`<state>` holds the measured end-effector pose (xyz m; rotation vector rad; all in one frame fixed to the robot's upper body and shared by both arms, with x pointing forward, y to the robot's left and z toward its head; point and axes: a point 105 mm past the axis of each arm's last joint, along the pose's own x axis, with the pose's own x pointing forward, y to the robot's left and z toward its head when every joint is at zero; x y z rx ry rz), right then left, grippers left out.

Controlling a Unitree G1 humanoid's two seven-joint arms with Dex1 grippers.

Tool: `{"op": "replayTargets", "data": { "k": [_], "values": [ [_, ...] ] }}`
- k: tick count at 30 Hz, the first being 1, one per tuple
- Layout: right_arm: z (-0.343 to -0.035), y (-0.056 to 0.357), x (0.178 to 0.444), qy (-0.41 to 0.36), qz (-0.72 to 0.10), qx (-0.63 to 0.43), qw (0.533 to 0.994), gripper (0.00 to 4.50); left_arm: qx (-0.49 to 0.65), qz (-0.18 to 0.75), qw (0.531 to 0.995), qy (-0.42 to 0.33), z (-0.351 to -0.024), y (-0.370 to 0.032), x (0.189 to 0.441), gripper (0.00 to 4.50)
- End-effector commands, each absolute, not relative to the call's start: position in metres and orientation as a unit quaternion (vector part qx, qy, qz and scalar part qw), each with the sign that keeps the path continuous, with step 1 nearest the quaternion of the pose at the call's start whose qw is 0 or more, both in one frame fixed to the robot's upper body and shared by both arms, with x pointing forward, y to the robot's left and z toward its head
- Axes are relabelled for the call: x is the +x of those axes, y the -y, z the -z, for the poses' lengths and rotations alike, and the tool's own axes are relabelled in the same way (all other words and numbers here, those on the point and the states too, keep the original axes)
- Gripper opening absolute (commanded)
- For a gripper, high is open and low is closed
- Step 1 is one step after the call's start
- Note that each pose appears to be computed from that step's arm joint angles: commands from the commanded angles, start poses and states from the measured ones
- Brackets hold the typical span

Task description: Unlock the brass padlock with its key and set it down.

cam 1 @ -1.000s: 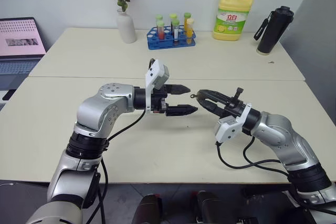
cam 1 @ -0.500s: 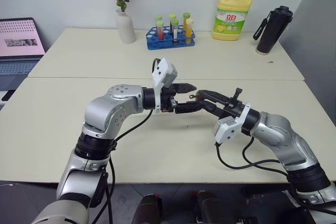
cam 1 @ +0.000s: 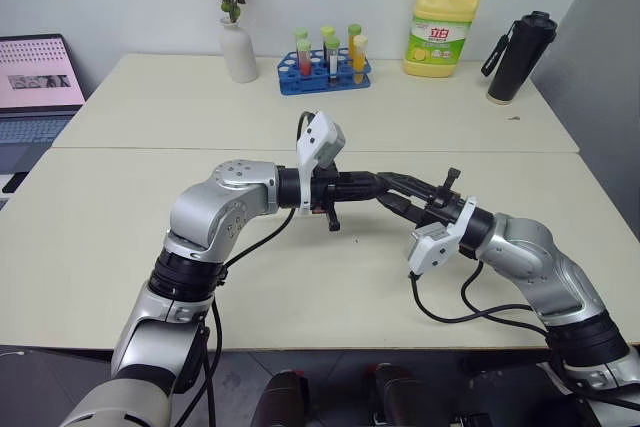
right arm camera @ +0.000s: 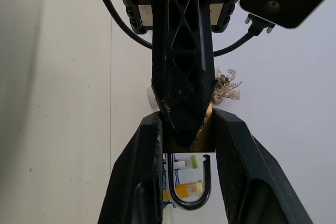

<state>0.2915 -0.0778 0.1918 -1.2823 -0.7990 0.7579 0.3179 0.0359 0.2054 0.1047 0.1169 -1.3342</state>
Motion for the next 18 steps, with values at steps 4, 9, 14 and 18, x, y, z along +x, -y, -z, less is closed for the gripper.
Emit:
{"op": "replayTargets", "data": {
  "k": [4, 9, 14, 18],
  "values": [
    [-0.197, 0.076, 0.282, 0.35, -0.365, -0.538, 0.674, 1.29, 0.062, 0.624, 0.778, -0.039, -0.21, -0.036, 0.313, 0.17],
    [-0.197, 0.096, 0.284, 0.308, -0.362, -0.532, 0.701, 3.02, 0.062, 0.64, 0.765, -0.036, -0.212, -0.035, 0.311, 0.17],
    [-0.184, 0.122, 0.281, 0.214, -0.384, -0.509, 0.74, 4.46, 0.064, 0.644, 0.761, -0.032, -0.213, -0.037, 0.314, 0.17],
    [-0.178, 0.125, 0.248, 0.138, -0.46, -0.396, 0.783, 4.24, 0.068, 0.663, 0.745, -0.032, -0.213, -0.036, 0.31, 0.17]
  ]
}}
